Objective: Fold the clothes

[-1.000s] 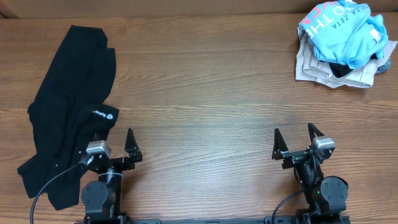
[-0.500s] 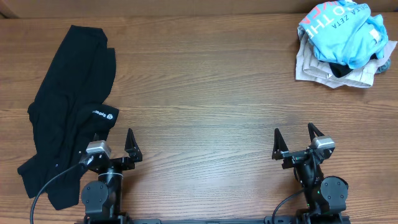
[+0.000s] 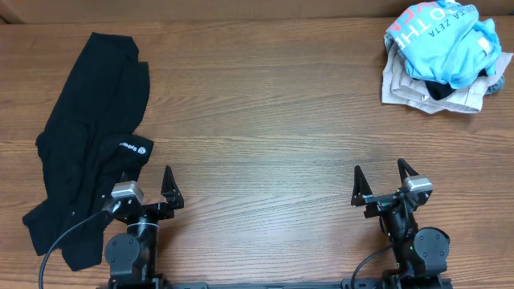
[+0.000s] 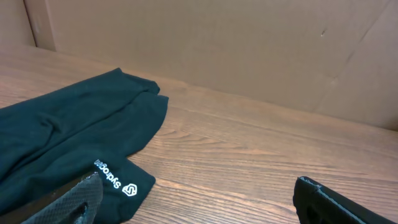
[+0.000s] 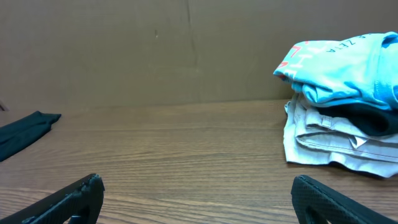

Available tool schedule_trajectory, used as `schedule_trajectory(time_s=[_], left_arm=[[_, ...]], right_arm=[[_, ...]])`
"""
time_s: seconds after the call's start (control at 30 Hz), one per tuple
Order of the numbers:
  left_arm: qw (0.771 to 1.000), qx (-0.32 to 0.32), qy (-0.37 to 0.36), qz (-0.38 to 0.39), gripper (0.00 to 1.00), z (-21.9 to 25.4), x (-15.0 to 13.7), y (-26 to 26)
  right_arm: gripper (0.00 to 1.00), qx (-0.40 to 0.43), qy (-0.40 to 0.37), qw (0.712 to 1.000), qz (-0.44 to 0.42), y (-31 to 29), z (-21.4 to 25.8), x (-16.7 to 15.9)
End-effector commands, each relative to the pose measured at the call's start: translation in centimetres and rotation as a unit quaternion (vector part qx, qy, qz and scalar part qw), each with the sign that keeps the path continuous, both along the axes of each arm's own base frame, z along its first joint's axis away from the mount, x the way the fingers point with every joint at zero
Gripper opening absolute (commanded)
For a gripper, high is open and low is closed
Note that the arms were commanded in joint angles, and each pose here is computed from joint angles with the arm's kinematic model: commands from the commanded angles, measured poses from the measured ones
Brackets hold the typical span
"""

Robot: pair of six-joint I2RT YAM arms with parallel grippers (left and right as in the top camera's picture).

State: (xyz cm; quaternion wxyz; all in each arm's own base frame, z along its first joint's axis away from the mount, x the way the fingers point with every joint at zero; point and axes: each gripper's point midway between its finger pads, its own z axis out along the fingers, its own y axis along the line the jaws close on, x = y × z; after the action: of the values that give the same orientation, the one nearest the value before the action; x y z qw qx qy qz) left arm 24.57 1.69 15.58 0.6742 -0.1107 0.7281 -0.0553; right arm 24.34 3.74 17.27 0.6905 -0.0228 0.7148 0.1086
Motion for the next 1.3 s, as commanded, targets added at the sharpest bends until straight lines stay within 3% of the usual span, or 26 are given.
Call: schedule_trajectory(time_s=[0.0,1.27], left_arm=[[1.0,0.009,-0.003,0.006,1.0,0.01,-0.03,0.27],[1.0,0.009,-0.004,0.006,1.0,0.02,-0.03,0.26]], right_arm=[[1.0,-0.001,-0.003,1.0,-0.01,-0.41,-0.12,0.06],[1.0,-0.001,-0.003,1.0,-0.016,-0.6,-0.12,0.09]])
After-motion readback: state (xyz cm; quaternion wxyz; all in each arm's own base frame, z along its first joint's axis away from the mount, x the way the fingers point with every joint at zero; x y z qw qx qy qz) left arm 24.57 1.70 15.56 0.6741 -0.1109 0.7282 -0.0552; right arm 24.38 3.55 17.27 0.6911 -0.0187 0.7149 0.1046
